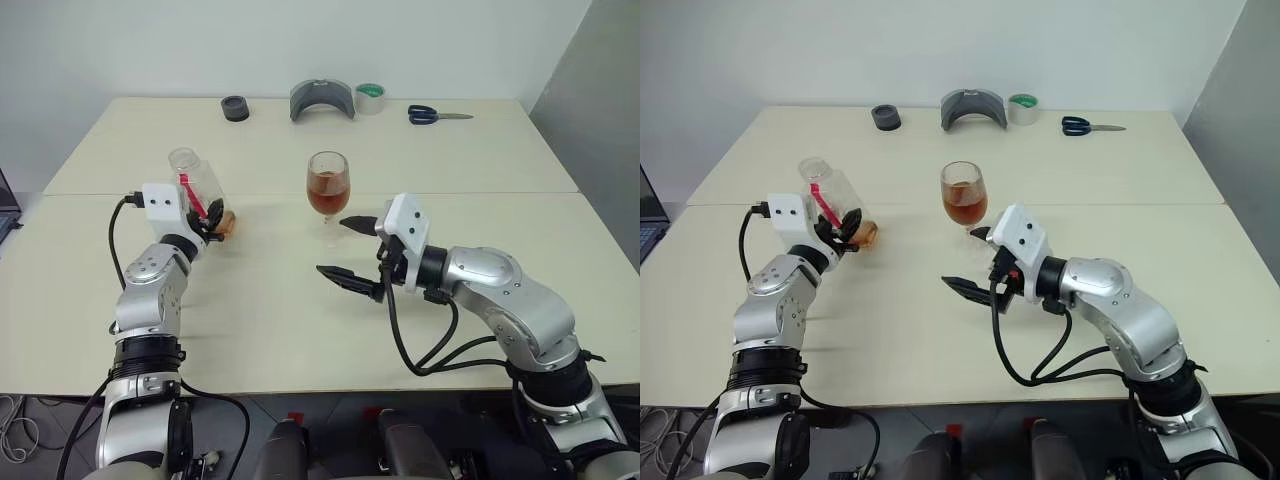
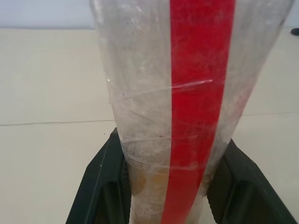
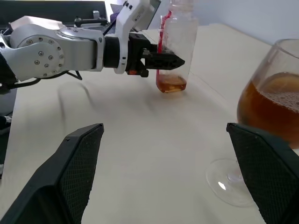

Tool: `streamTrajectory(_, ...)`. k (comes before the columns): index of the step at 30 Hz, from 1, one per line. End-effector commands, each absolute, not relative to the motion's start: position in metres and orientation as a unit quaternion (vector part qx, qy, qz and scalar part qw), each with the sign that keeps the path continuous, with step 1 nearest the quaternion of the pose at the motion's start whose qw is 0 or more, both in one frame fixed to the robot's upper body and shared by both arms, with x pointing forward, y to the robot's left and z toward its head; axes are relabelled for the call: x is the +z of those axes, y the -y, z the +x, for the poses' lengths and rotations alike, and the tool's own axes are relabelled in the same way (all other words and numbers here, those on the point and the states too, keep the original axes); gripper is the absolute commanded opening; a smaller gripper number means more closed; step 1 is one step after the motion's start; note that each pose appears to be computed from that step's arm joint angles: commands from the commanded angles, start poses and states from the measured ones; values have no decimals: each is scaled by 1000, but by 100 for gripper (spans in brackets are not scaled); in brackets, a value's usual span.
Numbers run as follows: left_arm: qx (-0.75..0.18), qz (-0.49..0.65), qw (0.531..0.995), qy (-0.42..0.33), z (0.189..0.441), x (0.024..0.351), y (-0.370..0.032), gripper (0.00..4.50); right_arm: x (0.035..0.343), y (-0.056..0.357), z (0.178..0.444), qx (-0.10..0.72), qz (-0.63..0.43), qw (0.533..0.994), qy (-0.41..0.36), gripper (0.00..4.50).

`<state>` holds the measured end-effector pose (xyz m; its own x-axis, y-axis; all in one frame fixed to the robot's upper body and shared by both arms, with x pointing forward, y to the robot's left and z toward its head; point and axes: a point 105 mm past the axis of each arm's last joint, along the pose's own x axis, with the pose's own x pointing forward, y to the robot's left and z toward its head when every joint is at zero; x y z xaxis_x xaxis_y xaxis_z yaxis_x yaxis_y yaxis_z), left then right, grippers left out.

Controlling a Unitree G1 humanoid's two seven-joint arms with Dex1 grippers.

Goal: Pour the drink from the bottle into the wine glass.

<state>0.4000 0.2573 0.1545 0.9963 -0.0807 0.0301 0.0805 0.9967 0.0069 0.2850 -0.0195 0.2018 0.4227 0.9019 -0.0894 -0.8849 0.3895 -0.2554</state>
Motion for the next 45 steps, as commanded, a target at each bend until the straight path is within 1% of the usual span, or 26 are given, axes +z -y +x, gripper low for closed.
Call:
streamTrajectory(1,-51,20,998,36,400,165,-257,167,212,17,285,531,-140,834,56,450)
streamTrajectory(9,-38,24,999,23,400,152,-263,167,212,14,284,532,-135,834,58,450)
streamTrajectory(13,-50,20,998,24,398,150,-260,167,212,13,284,532,-134,834,57,450)
streamTrajectory(14,-53,18,998,26,397,150,-259,239,211,13,284,533,-134,834,57,450)
streamTrajectory(15,-53,24,998,27,397,150,-259,263,211,13,284,533,-133,834,57,450)
streamTrajectory(20,-63,44,997,29,393,148,-256,423,209,15,285,531,-133,835,53,450)
streamTrajectory(21,-64,56,996,29,392,148,-255,449,209,17,286,529,-131,837,53,450)
streamTrajectory(24,-64,80,994,30,387,145,-253,449,202,24,285,522,-136,840,50,450)
streamTrajectory(28,-61,91,993,34,377,143,-253,449,183,41,287,492,-142,857,54,450)
streamTrajectory(33,-29,102,994,36,362,141,-260,449,160,72,296,411,-81,907,53,450)
streamTrajectory(35,-1,107,993,41,354,142,-264,449,152,90,305,342,-58,935,69,450)
streamTrajectory(37,3,106,994,40,346,140,-262,449,143,106,311,280,-34,957,75,450)
streamTrajectory(39,-1,101,994,49,339,141,-257,449,136,113,315,246,-21,966,80,450)
streamTrajectory(45,-5,91,995,51,332,140,-254,449,132,117,323,211,-34,972,98,450)
